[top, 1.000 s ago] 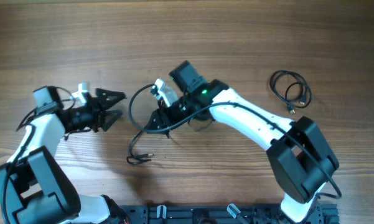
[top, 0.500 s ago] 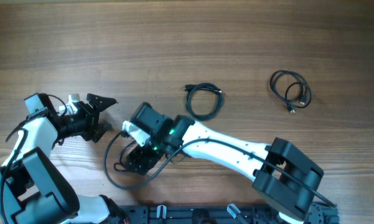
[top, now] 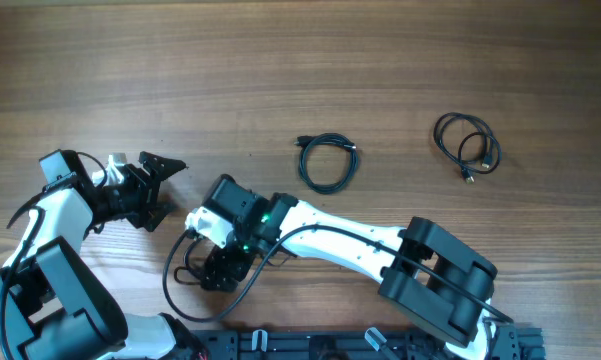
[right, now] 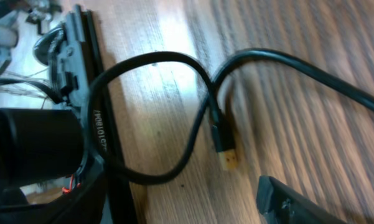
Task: Untangle cables
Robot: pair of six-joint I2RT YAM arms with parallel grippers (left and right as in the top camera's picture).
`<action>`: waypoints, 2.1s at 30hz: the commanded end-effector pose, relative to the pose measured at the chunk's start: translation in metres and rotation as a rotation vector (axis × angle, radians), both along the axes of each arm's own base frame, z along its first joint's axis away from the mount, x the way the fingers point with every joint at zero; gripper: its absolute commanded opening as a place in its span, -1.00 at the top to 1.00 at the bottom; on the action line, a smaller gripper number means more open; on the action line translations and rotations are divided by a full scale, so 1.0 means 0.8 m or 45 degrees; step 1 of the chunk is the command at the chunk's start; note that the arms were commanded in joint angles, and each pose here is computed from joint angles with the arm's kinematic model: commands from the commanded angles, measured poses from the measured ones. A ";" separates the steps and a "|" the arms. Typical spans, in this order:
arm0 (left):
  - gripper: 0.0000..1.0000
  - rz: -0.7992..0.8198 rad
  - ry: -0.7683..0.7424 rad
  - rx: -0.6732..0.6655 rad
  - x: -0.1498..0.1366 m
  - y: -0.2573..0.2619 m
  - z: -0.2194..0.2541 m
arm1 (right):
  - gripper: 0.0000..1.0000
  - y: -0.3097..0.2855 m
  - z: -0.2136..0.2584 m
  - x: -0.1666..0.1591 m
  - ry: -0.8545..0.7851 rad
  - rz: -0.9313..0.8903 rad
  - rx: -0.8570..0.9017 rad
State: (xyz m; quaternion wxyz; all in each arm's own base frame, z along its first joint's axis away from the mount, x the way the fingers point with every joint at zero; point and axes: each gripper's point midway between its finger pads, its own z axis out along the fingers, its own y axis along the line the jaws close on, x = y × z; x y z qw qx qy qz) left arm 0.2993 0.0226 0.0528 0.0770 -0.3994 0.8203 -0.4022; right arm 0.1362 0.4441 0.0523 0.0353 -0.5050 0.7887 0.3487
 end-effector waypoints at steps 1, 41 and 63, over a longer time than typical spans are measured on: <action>-1.00 0.010 0.006 0.007 -0.001 0.003 -0.001 | -0.46 0.003 -0.009 0.002 -0.009 -0.001 0.004; 0.18 0.016 0.036 0.044 -0.004 0.007 -0.008 | 0.91 -0.601 0.206 0.320 -0.324 -1.956 -0.271; -0.04 -0.110 0.080 0.113 -0.011 -0.020 -0.017 | -0.99 -0.663 0.202 0.279 -0.018 -2.051 -0.941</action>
